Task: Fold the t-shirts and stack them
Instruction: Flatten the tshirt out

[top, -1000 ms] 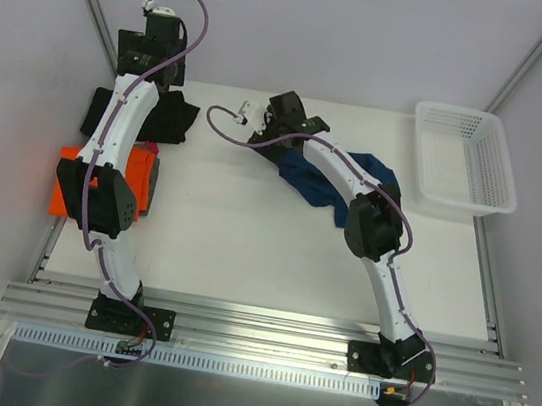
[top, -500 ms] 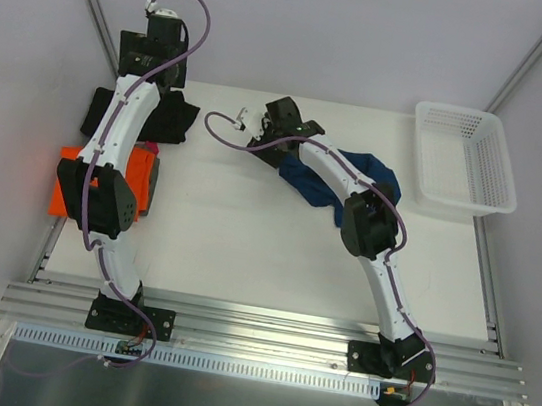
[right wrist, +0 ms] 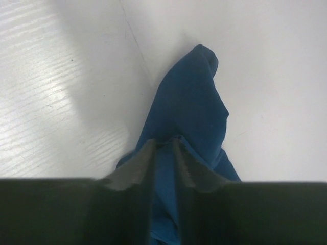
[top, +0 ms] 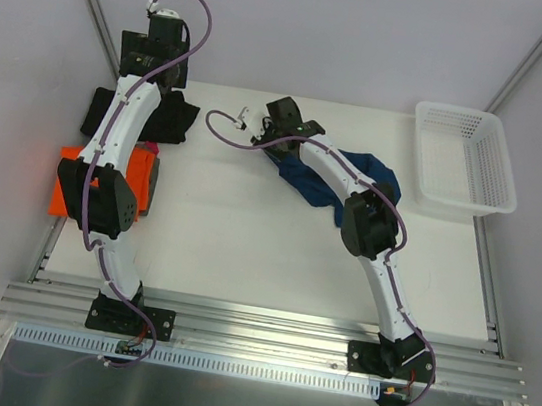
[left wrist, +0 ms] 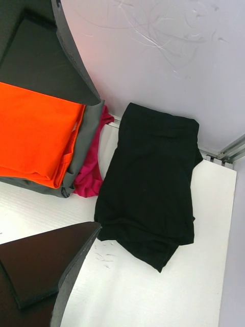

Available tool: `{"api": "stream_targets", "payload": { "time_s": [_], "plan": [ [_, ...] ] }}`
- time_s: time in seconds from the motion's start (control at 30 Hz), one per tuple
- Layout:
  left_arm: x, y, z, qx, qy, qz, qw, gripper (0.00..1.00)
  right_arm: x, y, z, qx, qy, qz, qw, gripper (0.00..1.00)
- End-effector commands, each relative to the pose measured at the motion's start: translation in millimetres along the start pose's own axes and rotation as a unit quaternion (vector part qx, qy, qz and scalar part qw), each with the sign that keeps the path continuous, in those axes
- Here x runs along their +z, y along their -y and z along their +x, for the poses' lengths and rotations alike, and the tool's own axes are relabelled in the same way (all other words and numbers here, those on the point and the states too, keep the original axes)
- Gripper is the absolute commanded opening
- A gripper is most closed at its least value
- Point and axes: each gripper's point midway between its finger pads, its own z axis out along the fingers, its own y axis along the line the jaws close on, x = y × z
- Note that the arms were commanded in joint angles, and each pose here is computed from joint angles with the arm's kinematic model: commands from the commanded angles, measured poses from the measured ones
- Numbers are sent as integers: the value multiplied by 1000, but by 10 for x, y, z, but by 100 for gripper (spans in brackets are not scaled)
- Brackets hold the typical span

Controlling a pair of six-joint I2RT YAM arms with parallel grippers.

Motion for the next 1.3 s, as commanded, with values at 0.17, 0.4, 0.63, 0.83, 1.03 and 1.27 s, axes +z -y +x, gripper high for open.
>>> {"api": "stream_targets", "payload": {
  "time_s": [0.17,0.4,0.63,0.83,1.03,1.27],
  "plan": [
    [-243,-113,-226,-20,34,1,999,99,-155,69,-64,17,4,13,1000,49],
    [-235,-114,-239,-21,35,0,999,99,-112,-52,64,19,-17,-6,1000,47],
    [-230,-112,-231,-21,33,-1,999,99,-131,-187,49,20,-19,-24,999,43],
    [-220,-100,-239,-23,34,0,999,99,-154,-168,16,21,-14,-24,999,17],
    [-208,-88,-238,-24,34,1,999,99,-355,16,-161,17,7,3,1000,1],
    [-190,-61,-231,-25,31,5,999,99,-883,489,-476,17,59,62,996,1]
  ]
}}
